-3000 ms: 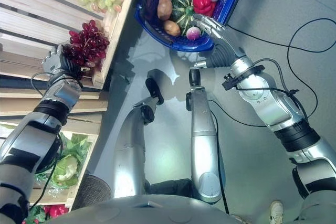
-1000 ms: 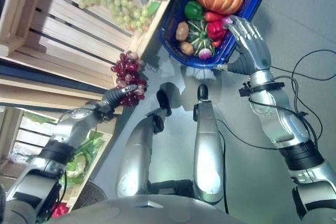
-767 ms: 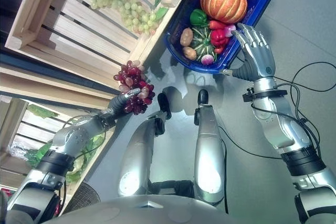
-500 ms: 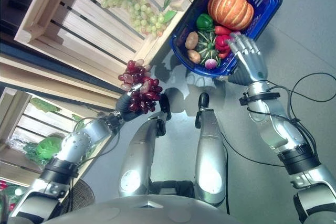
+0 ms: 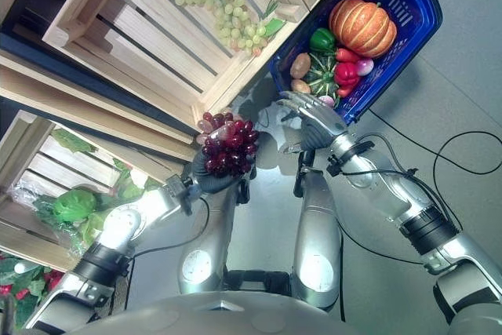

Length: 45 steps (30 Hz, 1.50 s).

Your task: Pick up fruits and vegetables into the basket

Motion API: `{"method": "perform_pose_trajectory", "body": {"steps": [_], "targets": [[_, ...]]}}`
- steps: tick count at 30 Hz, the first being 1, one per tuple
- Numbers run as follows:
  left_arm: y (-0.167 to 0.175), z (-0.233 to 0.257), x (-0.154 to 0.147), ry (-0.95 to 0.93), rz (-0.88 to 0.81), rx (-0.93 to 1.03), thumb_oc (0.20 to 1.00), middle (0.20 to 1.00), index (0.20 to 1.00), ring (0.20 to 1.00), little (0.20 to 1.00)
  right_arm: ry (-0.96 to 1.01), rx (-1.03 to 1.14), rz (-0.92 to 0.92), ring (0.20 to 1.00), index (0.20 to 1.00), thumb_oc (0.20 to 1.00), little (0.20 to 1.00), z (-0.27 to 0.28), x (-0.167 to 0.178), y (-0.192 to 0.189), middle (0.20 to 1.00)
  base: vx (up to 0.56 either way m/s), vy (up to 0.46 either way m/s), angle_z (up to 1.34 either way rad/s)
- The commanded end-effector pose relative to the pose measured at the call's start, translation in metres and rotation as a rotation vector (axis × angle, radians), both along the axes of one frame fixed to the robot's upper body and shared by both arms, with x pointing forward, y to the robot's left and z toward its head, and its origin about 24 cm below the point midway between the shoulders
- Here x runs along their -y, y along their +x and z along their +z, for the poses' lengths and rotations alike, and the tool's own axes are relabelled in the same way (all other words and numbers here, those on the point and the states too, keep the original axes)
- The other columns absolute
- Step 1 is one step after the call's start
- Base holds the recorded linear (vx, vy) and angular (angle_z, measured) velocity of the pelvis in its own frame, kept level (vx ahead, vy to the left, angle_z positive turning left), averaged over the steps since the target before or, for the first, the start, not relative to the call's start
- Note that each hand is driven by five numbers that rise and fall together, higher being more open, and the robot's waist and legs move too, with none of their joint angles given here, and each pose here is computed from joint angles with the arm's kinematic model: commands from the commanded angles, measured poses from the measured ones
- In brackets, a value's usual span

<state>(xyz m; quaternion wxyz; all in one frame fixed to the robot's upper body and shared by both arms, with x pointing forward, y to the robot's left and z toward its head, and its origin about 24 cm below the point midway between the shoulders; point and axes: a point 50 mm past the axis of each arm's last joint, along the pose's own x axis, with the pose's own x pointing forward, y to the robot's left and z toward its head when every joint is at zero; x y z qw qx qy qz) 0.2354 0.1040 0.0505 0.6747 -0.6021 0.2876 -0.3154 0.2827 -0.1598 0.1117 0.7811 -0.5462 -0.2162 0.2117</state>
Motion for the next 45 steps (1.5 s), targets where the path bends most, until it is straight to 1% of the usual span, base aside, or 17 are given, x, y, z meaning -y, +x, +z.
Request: {"method": "perform_pose_trajectory", "body": {"steps": [1,7,10,14,19,22,32,39,40,41,42,45], "targets": [[-0.018,0.019,0.021,-0.201,-0.092,0.023,0.2,0.2,0.2,0.2,0.2,0.105,0.0,0.151,1.0,1.0,1.0,1.0,0.009,-0.024,-0.004,1.0,0.0,0.0,0.0],[-0.024,0.019,0.037,-0.284,-0.166,0.038,0.2,0.2,0.2,0.2,0.2,0.188,-0.007,0.205,1.0,1.0,1.0,1.0,0.008,-0.037,-0.008,1.0,0.0,0.0,0.0],[-0.03,0.02,0.048,-0.346,-0.229,0.047,0.2,0.2,0.2,0.2,0.2,0.236,-0.001,0.247,1.0,1.0,1.0,1.0,0.008,-0.047,-0.011,1.0,0.0,0.0,0.0],[-0.032,0.018,0.059,-0.422,-0.259,0.042,0.2,0.2,0.2,0.2,0.2,0.28,-0.009,0.276,1.0,1.0,1.0,1.0,0.002,-0.059,-0.012,1.0,0.0,0.0,0.0],[-0.034,0.016,0.067,-0.48,-0.29,0.036,0.2,0.2,0.2,0.2,0.2,0.328,-0.043,0.317,1.0,1.0,1.0,1.0,0.0,-0.072,-0.013,1.0,0.0,0.0,0.0],[-0.038,0.017,0.075,-0.524,-0.348,0.031,0.2,0.2,0.2,0.2,0.2,0.368,-0.063,0.353,1.0,1.0,1.0,1.0,0.001,-0.082,-0.015,1.0,0.0,0.0,0.0],[-0.042,0.024,0.09,-0.571,-0.461,0.032,0.2,0.2,0.2,0.2,0.2,0.394,-0.151,0.474,1.0,1.0,1.0,1.0,-0.002,-0.109,-0.022,1.0,0.0,-0.003,0.0],[-0.042,0.026,0.098,-0.598,-0.476,0.034,0.2,0.2,0.2,0.2,0.2,0.448,-0.195,0.478,1.0,1.0,1.0,1.0,-0.001,-0.119,-0.017,1.0,0.0,-0.017,0.01],[-0.042,0.026,0.099,-0.601,-0.477,0.037,0.2,0.2,0.2,0.2,0.2,0.449,-0.202,0.482,0.881,0.881,0.881,0.881,-0.001,-0.12,-0.017,0.881,0.0,0.0,0.0],[-0.041,0.028,0.101,-0.606,-0.475,0.041,0.2,0.2,0.2,0.2,0.2,0.45,-0.217,0.495,0.476,0.476,0.476,0.476,-0.001,-0.122,-0.017,0.476,0.0,0.0,0.0],[-0.041,0.029,0.102,-0.604,-0.477,0.044,0.2,0.2,0.2,0.2,0.2,0.458,-0.231,0.509,0.2,0.2,0.2,0.2,0.0,-0.124,-0.017,0.2,0.0,0.0,0.0],[-0.041,0.03,0.105,-0.598,-0.479,0.041,0.2,0.2,0.2,0.2,0.2,0.461,-0.25,0.534,0.2,0.2,0.2,0.2,0.001,-0.127,-0.017,0.2,0.0,0.0,0.0]]}}
